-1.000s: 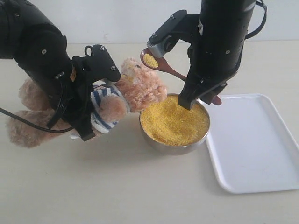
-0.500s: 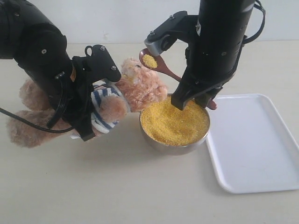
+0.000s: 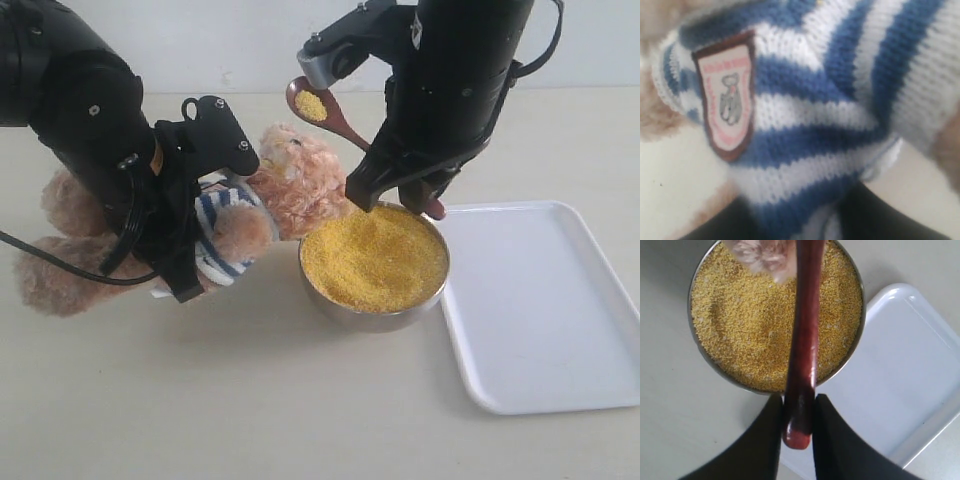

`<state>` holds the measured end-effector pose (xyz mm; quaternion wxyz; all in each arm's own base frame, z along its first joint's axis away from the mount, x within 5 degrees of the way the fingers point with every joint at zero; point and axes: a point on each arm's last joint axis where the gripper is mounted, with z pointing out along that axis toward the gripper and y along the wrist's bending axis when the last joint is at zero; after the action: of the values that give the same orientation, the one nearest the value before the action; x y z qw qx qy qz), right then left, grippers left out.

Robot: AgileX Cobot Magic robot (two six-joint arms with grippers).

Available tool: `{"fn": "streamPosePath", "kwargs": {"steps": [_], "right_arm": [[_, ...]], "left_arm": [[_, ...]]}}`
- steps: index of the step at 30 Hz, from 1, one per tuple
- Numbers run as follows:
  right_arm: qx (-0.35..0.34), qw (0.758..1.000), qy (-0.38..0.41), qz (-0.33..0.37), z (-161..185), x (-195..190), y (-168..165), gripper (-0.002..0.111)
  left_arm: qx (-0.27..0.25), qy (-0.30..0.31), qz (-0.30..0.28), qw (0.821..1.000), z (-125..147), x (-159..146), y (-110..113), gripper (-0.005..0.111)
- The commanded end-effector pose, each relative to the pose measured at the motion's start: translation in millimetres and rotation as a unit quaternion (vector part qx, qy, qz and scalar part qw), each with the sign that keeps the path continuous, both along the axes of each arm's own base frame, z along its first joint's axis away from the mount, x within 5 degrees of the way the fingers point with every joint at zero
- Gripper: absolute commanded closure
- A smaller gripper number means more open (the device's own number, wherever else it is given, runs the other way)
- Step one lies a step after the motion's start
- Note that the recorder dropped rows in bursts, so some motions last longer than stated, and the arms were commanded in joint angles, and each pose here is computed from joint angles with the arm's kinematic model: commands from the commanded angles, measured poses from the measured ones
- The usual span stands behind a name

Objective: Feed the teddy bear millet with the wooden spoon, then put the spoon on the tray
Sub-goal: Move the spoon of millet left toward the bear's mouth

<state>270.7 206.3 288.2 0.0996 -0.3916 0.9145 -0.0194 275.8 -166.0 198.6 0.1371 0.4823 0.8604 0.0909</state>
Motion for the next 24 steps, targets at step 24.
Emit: {"fn": "streamPosePath", "kwargs": {"steps": [24], "right_arm": [[0.036,0.999,0.032,-0.008,-8,12,22,0.109]], "left_arm": [[-0.022,-0.023,-0.010,0.999,5,3,-5,0.103]]}}
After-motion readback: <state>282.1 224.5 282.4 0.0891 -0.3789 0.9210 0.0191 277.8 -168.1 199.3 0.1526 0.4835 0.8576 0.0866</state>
